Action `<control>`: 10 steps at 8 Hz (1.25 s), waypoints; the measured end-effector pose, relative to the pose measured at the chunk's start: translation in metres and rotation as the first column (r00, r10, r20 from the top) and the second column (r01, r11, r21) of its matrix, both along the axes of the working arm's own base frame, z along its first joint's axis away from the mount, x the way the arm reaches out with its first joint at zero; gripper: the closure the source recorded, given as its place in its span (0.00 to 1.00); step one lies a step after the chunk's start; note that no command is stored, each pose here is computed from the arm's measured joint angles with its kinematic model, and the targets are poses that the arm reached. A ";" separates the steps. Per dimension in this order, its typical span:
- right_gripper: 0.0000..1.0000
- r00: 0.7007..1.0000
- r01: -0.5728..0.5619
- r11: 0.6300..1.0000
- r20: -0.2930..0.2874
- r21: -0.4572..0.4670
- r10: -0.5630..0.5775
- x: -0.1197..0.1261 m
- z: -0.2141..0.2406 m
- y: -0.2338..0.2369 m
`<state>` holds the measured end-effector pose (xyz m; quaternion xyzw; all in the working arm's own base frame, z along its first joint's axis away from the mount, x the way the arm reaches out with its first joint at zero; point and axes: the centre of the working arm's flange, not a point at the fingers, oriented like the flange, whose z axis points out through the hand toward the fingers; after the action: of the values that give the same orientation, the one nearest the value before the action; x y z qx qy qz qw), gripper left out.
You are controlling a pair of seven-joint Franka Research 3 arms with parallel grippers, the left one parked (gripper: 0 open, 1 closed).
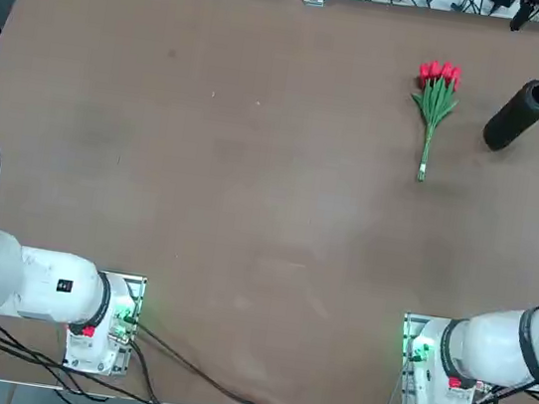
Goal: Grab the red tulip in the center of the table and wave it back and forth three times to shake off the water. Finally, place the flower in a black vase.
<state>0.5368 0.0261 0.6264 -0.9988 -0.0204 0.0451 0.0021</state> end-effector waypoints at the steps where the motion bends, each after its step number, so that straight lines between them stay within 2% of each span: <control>1: 0.00 0.998 0.004 1.000 -0.055 -0.003 -0.004 -0.005 -0.006 -0.003; 2: 0.00 0.985 0.007 1.000 -0.170 -0.008 -0.009 -0.014 -0.019 -0.005; 3: 0.00 0.950 0.007 1.000 -0.313 -0.014 -0.011 -0.025 -0.038 -0.006; 4: 0.00 0.905 0.006 1.000 -0.425 -0.009 -0.009 -0.028 -0.060 -0.005; 5: 0.00 0.863 0.007 1.000 -0.506 0.007 -0.002 -0.025 -0.089 -0.002; 7: 0.00 0.776 0.032 0.997 -0.631 0.069 0.019 -0.006 -0.163 0.008; 8: 0.00 0.723 0.054 0.995 -0.690 0.084 0.019 0.003 -0.207 0.009; 9: 0.00 0.686 0.076 0.994 -0.727 0.084 0.009 0.014 -0.254 0.006; 10: 0.00 0.683 0.098 0.992 -0.730 0.081 -0.007 0.028 -0.301 0.002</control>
<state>0.5643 0.0284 0.3252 -0.8972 0.0083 0.4363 0.0680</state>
